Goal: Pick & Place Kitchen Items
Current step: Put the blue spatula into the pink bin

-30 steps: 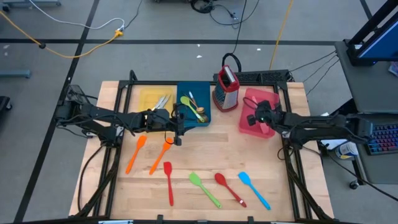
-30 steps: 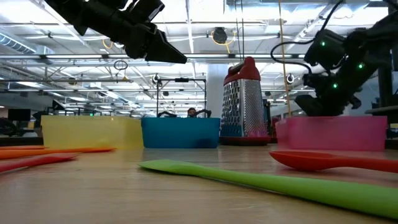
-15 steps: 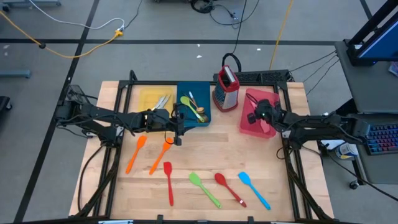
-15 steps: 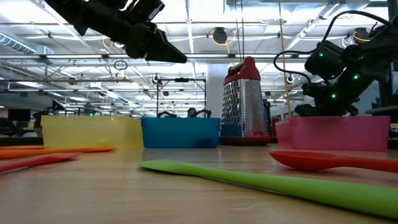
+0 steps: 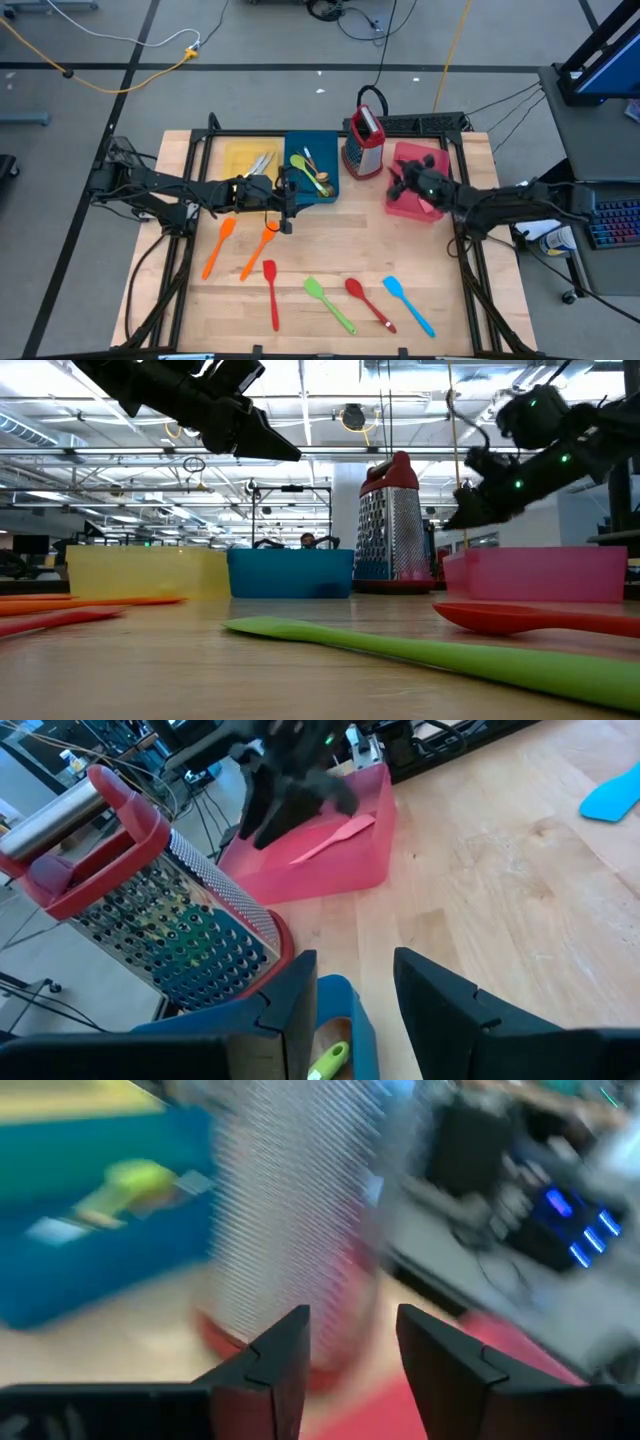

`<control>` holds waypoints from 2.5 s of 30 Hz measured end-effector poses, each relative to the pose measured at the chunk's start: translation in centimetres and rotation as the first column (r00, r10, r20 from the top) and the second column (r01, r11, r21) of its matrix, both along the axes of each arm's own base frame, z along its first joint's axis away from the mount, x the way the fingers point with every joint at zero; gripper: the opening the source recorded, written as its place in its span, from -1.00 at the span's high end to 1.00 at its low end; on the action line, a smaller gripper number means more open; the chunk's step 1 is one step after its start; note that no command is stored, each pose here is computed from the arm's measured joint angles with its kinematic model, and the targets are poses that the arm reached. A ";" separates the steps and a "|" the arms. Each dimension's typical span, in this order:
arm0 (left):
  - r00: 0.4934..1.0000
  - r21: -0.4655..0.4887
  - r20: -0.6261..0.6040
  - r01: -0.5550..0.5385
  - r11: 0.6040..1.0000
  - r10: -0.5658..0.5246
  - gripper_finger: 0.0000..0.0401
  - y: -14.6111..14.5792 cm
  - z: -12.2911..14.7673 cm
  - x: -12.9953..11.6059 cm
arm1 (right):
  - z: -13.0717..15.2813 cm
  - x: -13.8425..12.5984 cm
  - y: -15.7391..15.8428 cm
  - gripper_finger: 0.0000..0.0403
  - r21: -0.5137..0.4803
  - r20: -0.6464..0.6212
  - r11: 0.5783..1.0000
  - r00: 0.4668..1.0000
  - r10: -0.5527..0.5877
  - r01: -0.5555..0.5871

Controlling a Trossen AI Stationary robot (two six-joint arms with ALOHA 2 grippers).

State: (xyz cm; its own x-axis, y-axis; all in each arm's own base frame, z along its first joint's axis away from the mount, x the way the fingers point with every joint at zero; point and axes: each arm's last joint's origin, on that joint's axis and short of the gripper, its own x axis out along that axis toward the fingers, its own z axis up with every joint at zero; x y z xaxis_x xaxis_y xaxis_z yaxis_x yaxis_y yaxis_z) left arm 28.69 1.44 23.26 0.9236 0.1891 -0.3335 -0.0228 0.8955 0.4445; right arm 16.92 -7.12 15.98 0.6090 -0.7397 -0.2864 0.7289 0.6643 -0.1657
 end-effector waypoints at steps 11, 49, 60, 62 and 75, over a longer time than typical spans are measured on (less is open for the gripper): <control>1.000 -0.048 0.006 -0.017 0.999 0.017 0.30 0.0 0.0 0.0 | 2.9 1.7 7.5 0.36 -0.139 0.109 0.938 0.936 0.333 -0.318; 0.970 -0.053 0.241 0.007 0.999 0.006 0.30 -0.4 2.2 0.5 | 2.4 3.7 23.0 0.36 0.869 -0.488 0.150 0.766 0.419 0.472; 0.964 0.176 0.259 0.009 0.984 -0.056 0.30 0.0 2.8 0.6 | 0.8 3.5 27.2 0.36 0.756 -0.575 -0.111 0.735 0.359 0.646; 0.963 0.192 0.264 0.005 0.981 -0.057 0.30 0.2 2.9 0.6 | 0.2 3.2 27.8 0.36 0.726 -0.607 -0.111 0.709 0.360 0.678; 0.954 0.236 0.268 0.072 0.969 -0.136 0.30 0.2 3.1 0.6 | -3.3 3.5 28.6 0.36 0.701 -0.658 -0.018 0.656 0.371 0.713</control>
State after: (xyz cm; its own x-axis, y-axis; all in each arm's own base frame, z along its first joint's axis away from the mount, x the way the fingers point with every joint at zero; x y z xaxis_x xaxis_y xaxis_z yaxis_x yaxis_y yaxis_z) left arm 29.27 1.59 26.32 0.9918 0.1262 -0.0196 -0.0869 0.7792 0.6207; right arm 20.38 21.44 12.66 -0.1994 0.5049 -0.8398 0.9103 0.4127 0.0321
